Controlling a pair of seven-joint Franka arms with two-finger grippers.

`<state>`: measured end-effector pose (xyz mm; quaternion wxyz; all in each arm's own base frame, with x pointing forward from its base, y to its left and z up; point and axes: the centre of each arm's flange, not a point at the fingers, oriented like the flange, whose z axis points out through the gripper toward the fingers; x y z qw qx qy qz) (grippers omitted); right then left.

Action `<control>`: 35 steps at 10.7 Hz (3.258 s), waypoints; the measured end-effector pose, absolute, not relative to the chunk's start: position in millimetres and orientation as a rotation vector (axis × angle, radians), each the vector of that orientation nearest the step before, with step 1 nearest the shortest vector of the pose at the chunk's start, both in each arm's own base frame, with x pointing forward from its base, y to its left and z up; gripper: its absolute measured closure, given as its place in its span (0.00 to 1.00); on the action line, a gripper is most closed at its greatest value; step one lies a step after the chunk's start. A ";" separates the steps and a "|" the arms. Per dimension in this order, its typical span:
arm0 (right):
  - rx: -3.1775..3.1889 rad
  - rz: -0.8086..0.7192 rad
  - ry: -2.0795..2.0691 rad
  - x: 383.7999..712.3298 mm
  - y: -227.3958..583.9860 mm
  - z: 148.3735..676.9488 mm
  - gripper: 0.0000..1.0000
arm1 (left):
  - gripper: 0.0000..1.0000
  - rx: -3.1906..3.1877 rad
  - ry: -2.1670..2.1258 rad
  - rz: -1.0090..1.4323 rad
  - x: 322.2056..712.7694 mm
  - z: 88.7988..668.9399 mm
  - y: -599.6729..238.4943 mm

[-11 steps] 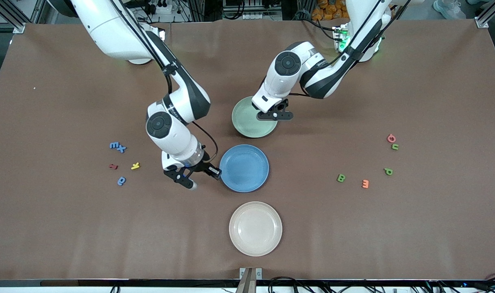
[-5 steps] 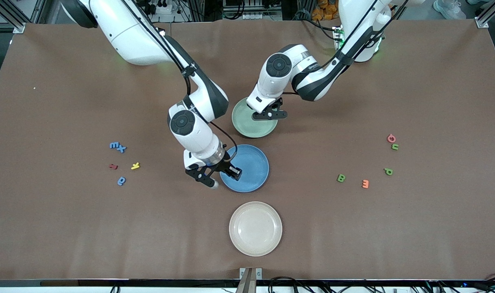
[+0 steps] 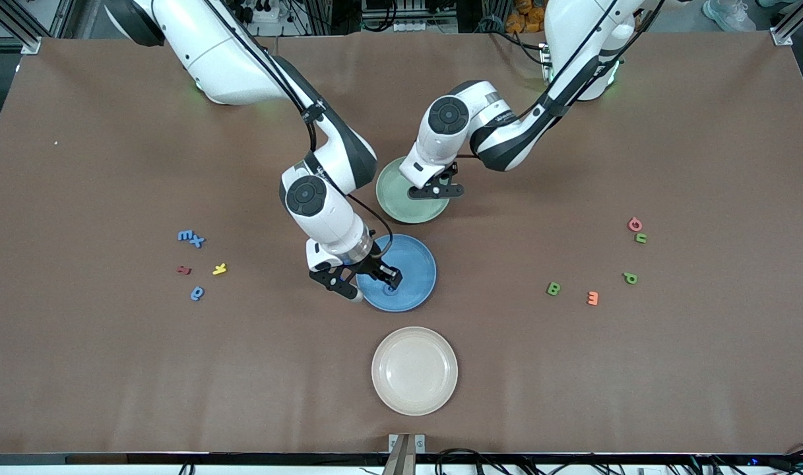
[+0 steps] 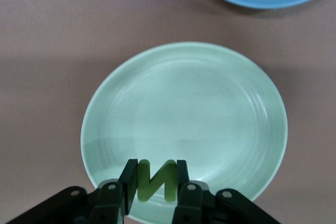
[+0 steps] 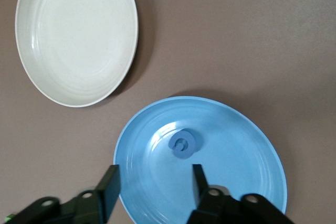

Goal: Sort letters by color into matching plates
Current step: 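Place N on green plate and c on blue plate with both grippers, then reach the left gripper to green B while the right gripper grasps blue a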

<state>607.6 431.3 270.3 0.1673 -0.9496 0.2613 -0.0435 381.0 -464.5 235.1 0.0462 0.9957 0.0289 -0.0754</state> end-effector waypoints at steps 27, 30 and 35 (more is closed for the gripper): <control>-2.896 0.093 1.238 651.6 7.9 169.5 0.00 | 0.04 3.056 -0.781 0.078 615.4 203.8 -164.9; -2.926 0.107 1.172 647.7 6.2 165.5 0.01 | 0.11 3.054 -0.772 0.078 617.6 197.6 -161.7; -2.954 0.095 1.077 645.5 0.9 176.6 0.63 | 0.21 3.047 -0.760 0.086 619.9 189.4 -159.2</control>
